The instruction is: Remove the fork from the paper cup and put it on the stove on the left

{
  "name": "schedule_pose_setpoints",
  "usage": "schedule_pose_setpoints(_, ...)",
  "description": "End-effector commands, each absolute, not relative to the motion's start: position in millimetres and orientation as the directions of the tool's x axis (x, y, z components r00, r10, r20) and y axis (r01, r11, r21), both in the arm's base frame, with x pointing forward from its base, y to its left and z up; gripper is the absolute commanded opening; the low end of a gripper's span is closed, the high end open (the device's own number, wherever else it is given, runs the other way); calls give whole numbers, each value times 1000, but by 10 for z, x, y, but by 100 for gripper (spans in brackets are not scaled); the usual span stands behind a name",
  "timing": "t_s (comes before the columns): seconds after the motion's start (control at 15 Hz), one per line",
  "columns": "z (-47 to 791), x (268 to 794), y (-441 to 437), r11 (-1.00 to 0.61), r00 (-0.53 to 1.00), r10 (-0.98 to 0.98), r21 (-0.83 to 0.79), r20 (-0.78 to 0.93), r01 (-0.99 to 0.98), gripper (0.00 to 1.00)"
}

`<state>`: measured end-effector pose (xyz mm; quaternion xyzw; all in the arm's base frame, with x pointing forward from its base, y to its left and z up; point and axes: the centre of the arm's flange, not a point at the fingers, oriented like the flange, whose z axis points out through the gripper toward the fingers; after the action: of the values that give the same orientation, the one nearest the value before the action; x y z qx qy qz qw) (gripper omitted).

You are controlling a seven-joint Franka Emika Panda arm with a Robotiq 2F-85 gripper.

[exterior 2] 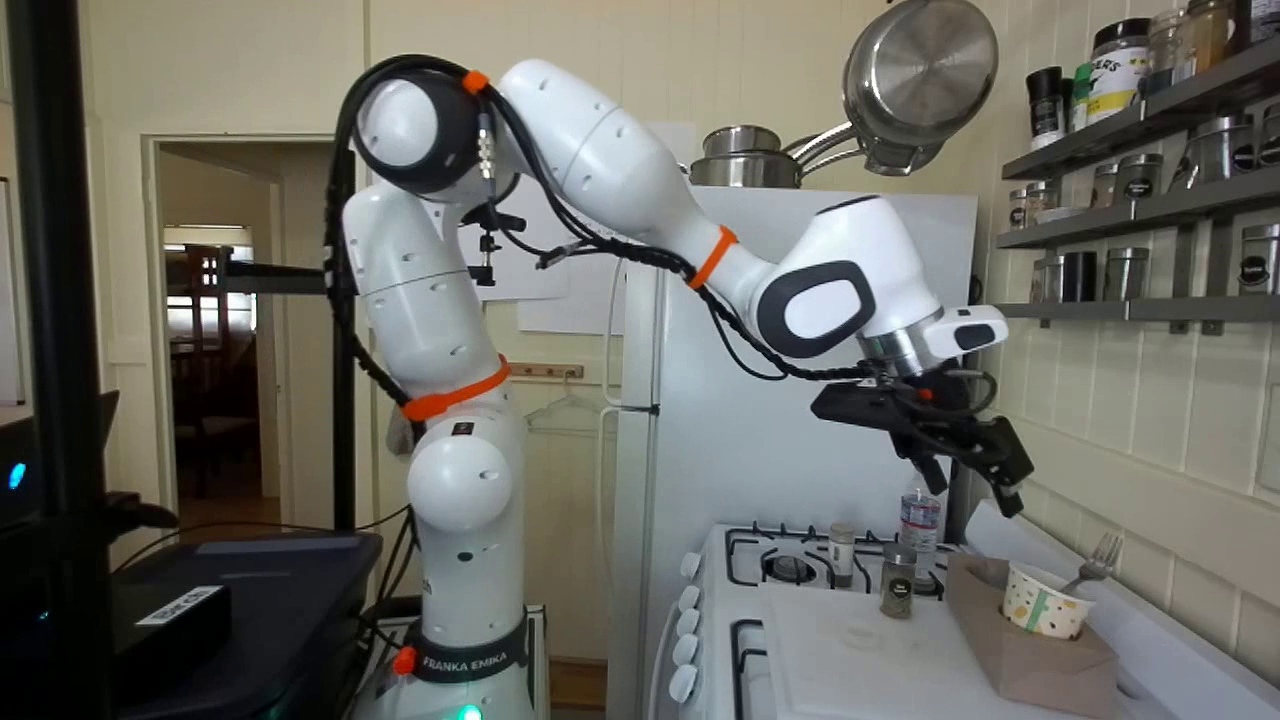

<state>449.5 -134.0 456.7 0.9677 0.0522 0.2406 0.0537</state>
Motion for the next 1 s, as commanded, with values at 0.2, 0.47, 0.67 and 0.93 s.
schedule_pose_setpoints(0.2, 4407, 4972, -1456, -986, 899, 125, 153, 420, 65, 100)
schedule_pose_setpoints(0.47, 4450, 4942, -1402, -986, 886, 121, 153, 447, 57, 100)
schedule_pose_setpoints(0.67, 4332, 5295, -1310, -990, 859, 117, 127, 498, 60, 100)
schedule_pose_setpoints(0.93, 4101, 5532, -1232, -996, 872, 69, 89, 485, 30, 85)
